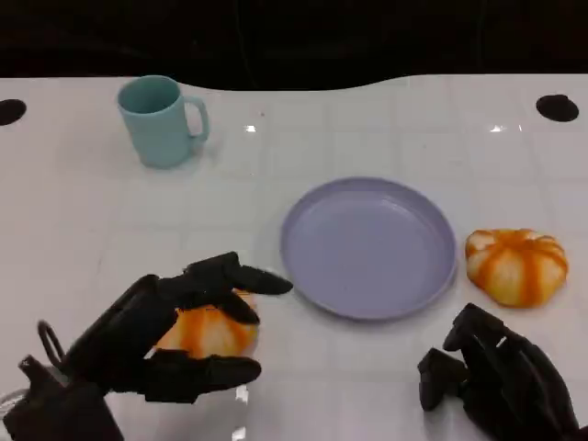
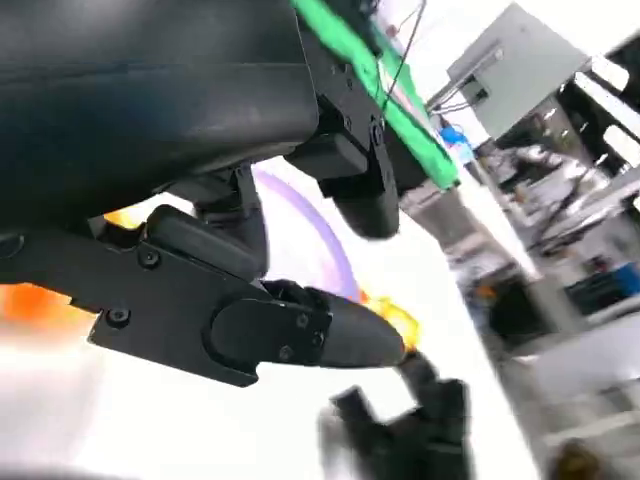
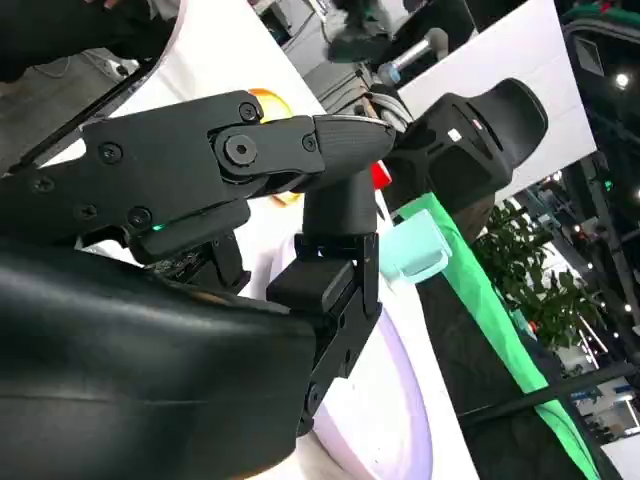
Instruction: Grasp the bread from the table and place it into the plate.
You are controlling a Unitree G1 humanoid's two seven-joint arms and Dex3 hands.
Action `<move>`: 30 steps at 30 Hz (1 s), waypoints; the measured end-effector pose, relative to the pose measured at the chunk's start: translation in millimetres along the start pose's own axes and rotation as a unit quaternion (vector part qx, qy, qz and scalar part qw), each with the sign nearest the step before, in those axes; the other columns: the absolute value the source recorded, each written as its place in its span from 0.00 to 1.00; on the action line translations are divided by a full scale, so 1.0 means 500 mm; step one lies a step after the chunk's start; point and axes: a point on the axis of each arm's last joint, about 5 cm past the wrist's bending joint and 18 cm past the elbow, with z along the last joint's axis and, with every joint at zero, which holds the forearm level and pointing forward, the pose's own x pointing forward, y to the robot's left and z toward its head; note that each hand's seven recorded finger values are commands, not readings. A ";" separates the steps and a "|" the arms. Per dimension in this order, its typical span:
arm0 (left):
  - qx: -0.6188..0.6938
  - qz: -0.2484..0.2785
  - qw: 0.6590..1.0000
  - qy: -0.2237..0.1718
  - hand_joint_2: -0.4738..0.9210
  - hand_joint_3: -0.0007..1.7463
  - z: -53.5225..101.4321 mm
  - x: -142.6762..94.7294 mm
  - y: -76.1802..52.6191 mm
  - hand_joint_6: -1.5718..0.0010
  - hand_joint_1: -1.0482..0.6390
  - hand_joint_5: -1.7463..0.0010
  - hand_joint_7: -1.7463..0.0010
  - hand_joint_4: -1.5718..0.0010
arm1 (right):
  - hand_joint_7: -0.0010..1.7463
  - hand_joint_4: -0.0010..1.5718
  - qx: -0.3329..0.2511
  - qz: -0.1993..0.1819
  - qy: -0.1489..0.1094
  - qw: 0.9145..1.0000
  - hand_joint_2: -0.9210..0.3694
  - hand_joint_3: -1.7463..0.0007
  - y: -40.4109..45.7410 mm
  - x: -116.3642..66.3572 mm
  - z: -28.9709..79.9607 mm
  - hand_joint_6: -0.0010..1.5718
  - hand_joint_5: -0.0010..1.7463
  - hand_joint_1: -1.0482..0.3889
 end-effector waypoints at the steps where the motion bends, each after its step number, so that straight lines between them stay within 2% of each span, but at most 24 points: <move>1: 0.031 -0.005 1.000 0.004 1.00 0.10 0.005 -0.002 0.007 0.83 0.14 0.62 0.94 0.88 | 0.82 0.49 0.000 0.000 0.000 1.000 0.00 0.85 0.000 0.000 0.000 0.42 0.94 0.35; 4: 0.161 -0.022 0.987 0.022 1.00 0.08 0.026 -0.003 0.022 0.84 0.12 0.68 0.97 0.88 | 0.82 0.50 0.000 0.000 0.000 1.000 0.00 0.85 0.000 -0.001 0.000 0.43 0.94 0.34; 8: 0.318 -0.042 0.945 0.061 1.00 0.07 0.053 0.002 0.033 0.84 0.11 0.72 0.98 0.88 | 0.82 0.50 0.000 0.000 0.001 1.000 0.00 0.85 0.001 -0.002 -0.001 0.43 0.94 0.34; 14: 0.433 -0.090 0.888 0.129 1.00 0.04 0.056 0.019 0.021 0.83 0.12 0.81 0.99 0.85 | 0.80 0.50 0.001 -0.001 -0.001 1.000 0.00 0.86 0.002 -0.003 -0.002 0.43 0.94 0.35; 20: 0.449 -0.122 0.871 0.161 1.00 0.01 0.030 0.048 0.009 0.83 0.14 0.86 1.00 0.80 | 0.79 0.50 0.005 0.000 -0.002 1.000 0.00 0.87 0.002 -0.005 -0.003 0.44 0.94 0.34; 26: 0.419 -0.173 0.868 0.202 1.00 0.00 -0.026 0.071 -0.010 0.83 0.16 0.89 1.00 0.79 | 0.79 0.50 0.005 -0.003 -0.001 1.000 0.00 0.87 0.004 -0.009 -0.002 0.44 0.95 0.34; 30: 0.411 -0.194 0.864 0.216 1.00 0.00 -0.051 0.080 -0.022 0.82 0.19 0.90 1.00 0.77 | 0.79 0.50 0.006 -0.004 0.000 1.000 0.00 0.87 0.004 -0.010 -0.001 0.44 0.95 0.34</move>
